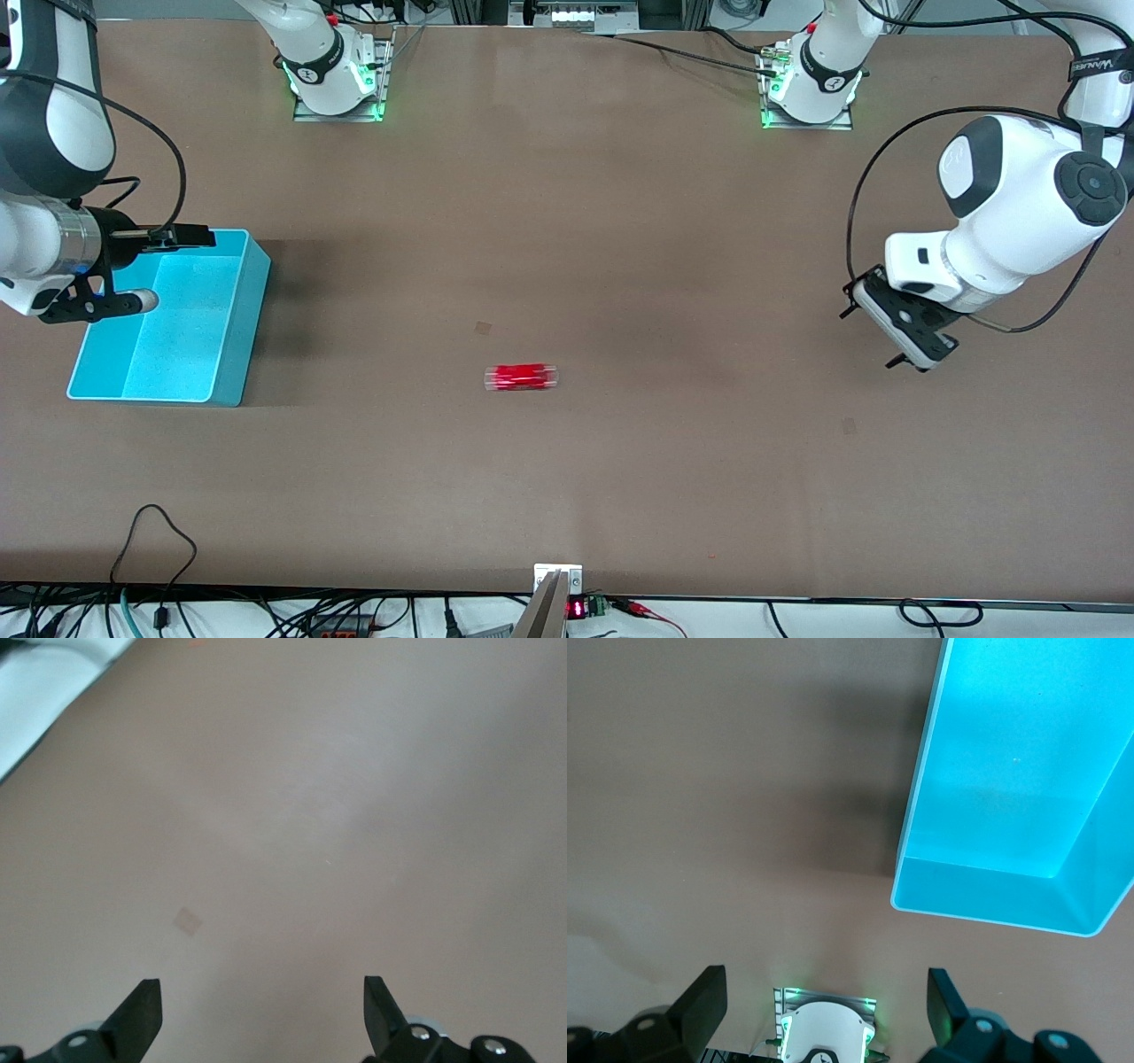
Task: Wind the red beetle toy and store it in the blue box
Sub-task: 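Raise the left gripper while the right gripper lowers toward the car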
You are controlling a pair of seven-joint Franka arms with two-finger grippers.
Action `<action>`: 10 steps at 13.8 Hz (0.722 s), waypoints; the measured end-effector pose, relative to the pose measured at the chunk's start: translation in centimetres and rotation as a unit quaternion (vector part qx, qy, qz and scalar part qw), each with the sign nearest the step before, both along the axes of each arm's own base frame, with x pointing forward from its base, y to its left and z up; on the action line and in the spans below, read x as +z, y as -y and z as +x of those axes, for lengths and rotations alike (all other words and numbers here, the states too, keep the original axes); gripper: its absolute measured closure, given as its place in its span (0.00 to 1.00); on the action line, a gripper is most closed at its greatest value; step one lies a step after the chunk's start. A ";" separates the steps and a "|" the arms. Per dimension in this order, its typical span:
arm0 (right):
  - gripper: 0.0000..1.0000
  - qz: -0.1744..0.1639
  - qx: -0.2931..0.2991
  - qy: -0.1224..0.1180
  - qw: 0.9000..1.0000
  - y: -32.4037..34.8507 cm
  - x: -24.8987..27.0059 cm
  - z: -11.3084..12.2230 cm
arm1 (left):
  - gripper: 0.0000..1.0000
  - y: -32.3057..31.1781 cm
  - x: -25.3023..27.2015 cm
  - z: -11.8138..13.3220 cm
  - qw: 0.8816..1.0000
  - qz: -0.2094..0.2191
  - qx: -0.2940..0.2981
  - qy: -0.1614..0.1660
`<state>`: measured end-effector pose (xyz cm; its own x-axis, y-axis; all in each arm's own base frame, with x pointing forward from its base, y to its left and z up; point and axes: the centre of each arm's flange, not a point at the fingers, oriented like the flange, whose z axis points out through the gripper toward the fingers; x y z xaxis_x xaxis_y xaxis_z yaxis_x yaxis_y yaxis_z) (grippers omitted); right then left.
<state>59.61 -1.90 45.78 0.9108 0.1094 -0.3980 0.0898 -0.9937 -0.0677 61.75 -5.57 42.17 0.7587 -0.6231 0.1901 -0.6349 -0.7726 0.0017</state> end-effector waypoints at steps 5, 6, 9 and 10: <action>0.00 0.016 0.037 0.037 0.998 0.7 -6.4 0.7 | 0.00 -4.1 2.6 1.3 0.975 -0.020 0.222 -0.003; 0.00 0.024 0.060 0.040 0.997 0.8 -8.0 0.3 | 0.00 -5.3 3.3 1.3 0.971 -0.017 0.240 -0.015; 0.00 0.061 0.192 0.083 0.976 1.0 -12.8 -1.0 | 0.00 -7.2 7.0 1.0 0.946 -0.013 0.318 -0.068; 0.00 0.067 0.255 0.109 0.958 1.1 -13.9 -1.1 | 0.00 -7.3 8.2 0.8 0.939 -0.012 0.335 -0.079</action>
